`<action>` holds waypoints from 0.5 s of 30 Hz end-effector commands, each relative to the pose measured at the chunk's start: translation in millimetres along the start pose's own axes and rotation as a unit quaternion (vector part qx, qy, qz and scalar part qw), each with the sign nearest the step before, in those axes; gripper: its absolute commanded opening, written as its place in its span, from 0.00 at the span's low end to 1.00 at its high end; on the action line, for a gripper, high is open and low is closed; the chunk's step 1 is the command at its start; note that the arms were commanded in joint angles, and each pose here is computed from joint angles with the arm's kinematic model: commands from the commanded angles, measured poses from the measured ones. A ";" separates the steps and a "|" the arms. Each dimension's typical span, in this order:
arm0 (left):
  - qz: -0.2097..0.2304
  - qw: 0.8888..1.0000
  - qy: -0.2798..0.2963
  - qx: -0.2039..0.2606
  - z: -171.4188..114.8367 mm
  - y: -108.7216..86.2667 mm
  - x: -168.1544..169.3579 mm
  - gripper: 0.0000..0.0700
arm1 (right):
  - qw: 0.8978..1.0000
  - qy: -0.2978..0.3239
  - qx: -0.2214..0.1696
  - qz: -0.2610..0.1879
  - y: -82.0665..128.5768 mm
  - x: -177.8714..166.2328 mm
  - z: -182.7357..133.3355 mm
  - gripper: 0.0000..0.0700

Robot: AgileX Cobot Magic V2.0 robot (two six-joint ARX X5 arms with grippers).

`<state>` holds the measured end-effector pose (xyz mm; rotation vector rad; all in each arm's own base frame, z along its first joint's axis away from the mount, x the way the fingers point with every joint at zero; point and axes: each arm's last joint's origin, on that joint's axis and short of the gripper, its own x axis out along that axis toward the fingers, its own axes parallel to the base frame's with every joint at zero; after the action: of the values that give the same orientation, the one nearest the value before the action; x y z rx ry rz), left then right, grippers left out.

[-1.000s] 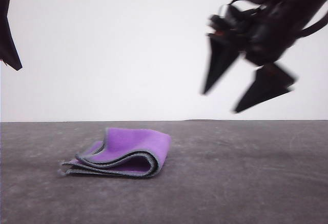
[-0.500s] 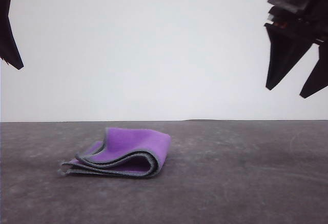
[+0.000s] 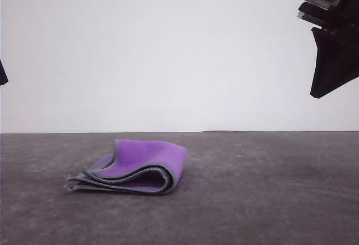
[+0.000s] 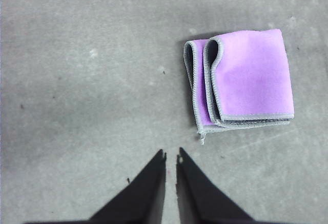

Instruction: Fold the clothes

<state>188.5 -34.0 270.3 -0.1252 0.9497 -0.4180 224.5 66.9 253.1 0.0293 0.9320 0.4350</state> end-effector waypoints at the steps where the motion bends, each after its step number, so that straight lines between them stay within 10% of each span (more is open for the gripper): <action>1: 0.000 1.000 -0.006 0.010 3.5 -0.7 -1.0 0.02 | 1.000 -0.003 -0.010 -0.001 0.6 0.9 2.3 0.00; 15: 0.000 1.000 -0.006 0.011 3.6 -0.7 -1.1 0.02 | 1.000 -0.014 -0.012 0.000 0.8 0.9 4.4 0.00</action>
<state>188.6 -34.0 270.4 -0.1224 0.9486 -0.4195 226.3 67.4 254.5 0.0301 0.9075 0.4378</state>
